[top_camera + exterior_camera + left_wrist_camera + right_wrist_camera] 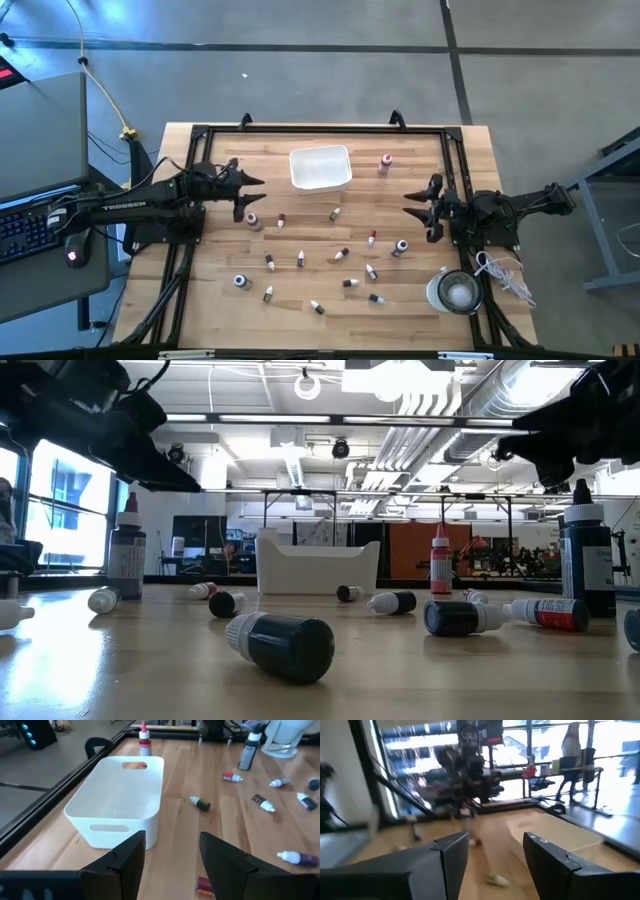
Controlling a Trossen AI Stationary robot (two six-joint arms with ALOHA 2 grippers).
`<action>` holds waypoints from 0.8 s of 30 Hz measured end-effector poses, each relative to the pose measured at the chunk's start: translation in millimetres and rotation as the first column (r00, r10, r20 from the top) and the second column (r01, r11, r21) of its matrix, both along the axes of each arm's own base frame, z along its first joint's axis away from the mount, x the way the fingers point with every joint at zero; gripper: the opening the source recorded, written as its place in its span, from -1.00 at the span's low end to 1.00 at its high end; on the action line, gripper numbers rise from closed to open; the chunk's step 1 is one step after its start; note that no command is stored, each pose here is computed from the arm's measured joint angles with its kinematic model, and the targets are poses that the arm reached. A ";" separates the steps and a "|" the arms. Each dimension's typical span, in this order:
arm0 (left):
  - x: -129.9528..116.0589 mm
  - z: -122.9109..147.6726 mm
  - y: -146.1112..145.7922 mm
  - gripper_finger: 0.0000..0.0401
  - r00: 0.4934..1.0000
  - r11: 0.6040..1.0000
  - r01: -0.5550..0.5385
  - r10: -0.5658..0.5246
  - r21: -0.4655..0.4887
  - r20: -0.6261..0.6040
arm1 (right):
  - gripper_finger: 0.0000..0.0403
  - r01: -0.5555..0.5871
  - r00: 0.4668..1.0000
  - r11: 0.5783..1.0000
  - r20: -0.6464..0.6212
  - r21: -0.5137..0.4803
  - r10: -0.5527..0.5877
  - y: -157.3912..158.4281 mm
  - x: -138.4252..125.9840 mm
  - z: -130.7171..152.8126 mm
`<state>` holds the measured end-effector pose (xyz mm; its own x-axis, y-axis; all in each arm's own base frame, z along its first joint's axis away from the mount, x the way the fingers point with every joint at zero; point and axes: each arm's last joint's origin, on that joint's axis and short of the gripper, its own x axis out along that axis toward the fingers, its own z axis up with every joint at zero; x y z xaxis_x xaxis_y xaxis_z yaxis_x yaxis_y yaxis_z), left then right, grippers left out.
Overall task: Pick & Place food coloring
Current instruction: Put the large pink food coloring bottle into the white bin
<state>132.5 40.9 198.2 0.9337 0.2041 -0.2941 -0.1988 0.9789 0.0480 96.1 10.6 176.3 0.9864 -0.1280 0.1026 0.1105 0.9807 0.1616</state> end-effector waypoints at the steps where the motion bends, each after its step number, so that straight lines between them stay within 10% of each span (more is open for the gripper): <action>1: -0.9 1.5 -0.6 -0.07 1.000 1.000 0.007 -0.007 -0.004 0.014 | -0.09 -0.014 0.999 0.999 0.033 0.046 0.012 0.2 -0.3 2.7; 5: -4.2 6.4 -4.0 -0.07 0.995 0.996 0.069 -0.065 -0.062 0.072 | -0.09 -0.027 0.989 0.988 0.147 0.154 0.004 -0.6 -2.2 12.5; 15: -5.1 8.0 -5.3 -0.07 0.993 0.979 0.074 -0.054 -0.188 0.108 | -0.09 0.281 0.945 0.959 0.165 0.039 -0.283 -8.6 -6.1 18.6; 24: -4.1 7.7 -3.4 -0.07 0.994 0.980 0.017 0.004 -0.199 0.107 | -0.09 0.158 0.978 0.987 0.143 -0.017 -0.154 -2.3 7.6 19.8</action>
<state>128.4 37.5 205.8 0.9630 0.1453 -0.2268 -0.1859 0.9678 -0.1697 103.7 8.4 196.1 0.9300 -0.2741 0.2450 0.2402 0.9575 0.1594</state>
